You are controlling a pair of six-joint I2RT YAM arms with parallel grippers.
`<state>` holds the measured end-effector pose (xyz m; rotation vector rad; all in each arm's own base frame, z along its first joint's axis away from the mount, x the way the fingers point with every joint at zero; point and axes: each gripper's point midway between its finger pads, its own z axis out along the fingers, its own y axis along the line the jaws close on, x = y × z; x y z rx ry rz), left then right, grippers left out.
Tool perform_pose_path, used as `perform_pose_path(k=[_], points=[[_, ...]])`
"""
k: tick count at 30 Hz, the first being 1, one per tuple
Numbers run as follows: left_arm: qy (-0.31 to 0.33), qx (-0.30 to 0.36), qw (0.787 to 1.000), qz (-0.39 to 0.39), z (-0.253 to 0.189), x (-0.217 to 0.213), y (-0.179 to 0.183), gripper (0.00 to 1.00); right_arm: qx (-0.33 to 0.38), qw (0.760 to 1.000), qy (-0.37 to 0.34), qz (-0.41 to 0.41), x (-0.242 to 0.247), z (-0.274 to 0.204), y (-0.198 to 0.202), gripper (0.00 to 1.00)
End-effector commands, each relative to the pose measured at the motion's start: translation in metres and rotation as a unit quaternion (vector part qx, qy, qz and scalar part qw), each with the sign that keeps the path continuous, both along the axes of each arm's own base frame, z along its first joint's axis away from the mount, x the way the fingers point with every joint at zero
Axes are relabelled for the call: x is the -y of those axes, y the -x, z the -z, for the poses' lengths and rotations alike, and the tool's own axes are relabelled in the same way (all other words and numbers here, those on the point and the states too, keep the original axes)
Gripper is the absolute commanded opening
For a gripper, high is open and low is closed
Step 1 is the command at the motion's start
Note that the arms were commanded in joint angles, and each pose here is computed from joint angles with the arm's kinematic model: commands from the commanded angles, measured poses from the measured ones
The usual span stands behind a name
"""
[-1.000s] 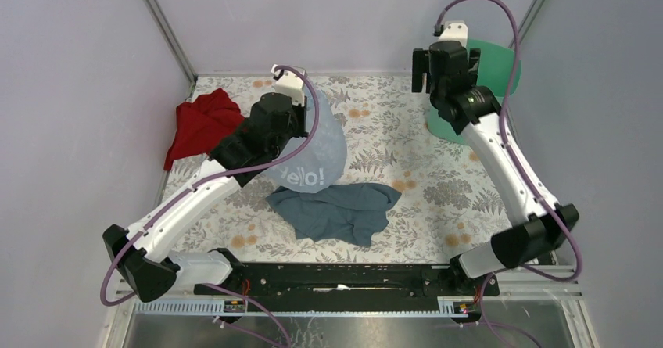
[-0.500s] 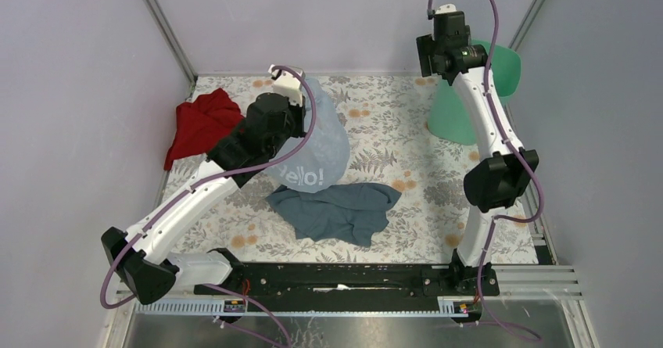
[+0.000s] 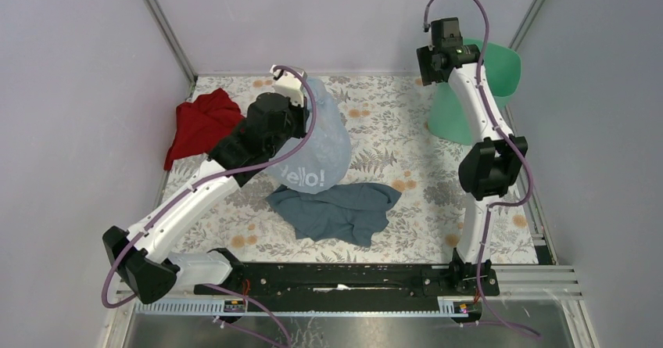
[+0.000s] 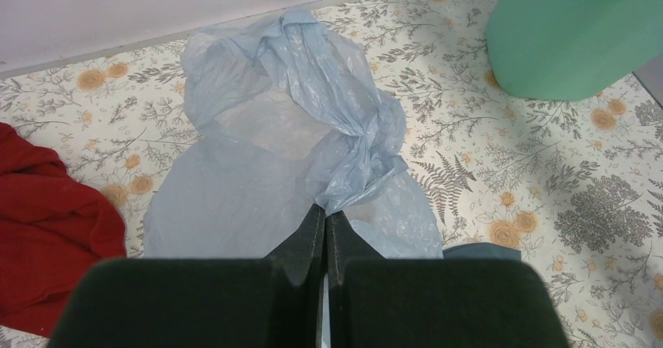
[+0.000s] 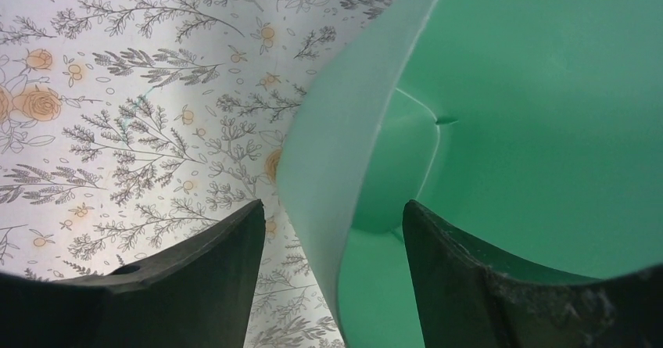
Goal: Put the trash bags into the trash bin
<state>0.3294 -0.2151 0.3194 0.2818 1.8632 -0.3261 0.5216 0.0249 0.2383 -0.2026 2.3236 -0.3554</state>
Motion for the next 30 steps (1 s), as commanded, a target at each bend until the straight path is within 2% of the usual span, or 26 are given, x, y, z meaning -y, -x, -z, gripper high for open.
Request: perform_pose_path(k=[1, 3, 9, 10, 17, 21, 26, 30], points=[[0.025, 0.005, 1.000, 0.015, -0.007, 0.013, -0.007, 0.00, -0.017, 1.000, -0.013, -0.001, -0.006, 0.012, -0.004, 0.70], [0.025, -0.003, 0.999, 0.027, -0.002, 0.019, -0.007, 0.00, -0.022, 1.000, -0.009, 0.004, -0.004, 0.018, -0.005, 0.66], [0.009, -0.017, 1.000, 0.025, 0.011, 0.018, -0.011, 0.00, -0.032, 0.998, -0.046, -0.001, -0.015, 0.016, 0.003, 0.32], [0.010, -0.014, 1.000, 0.021, 0.010, 0.016, -0.012, 0.00, -0.035, 0.998, -0.054, -0.001, -0.018, 0.017, 0.006, 0.29], [0.009, -0.006, 1.000, 0.020, 0.009, 0.013, -0.010, 0.00, -0.062, 0.991, -0.118, -0.026, -0.045, 0.010, 0.037, 0.19], [0.016, -0.007, 0.999, 0.035, 0.007, 0.017, -0.006, 0.00, -0.067, 0.988, -0.129, -0.046, -0.066, 0.002, 0.055, 0.18], [0.022, -0.003, 0.999, 0.041, 0.003, 0.018, -0.003, 0.00, -0.080, 0.986, -0.138, -0.055, -0.081, 0.004, 0.072, 0.00], [0.024, -0.005, 0.999, 0.046, 0.003, 0.019, -0.003, 0.00, -0.089, 0.985, -0.126, -0.072, -0.097, -0.002, 0.086, 0.00]])
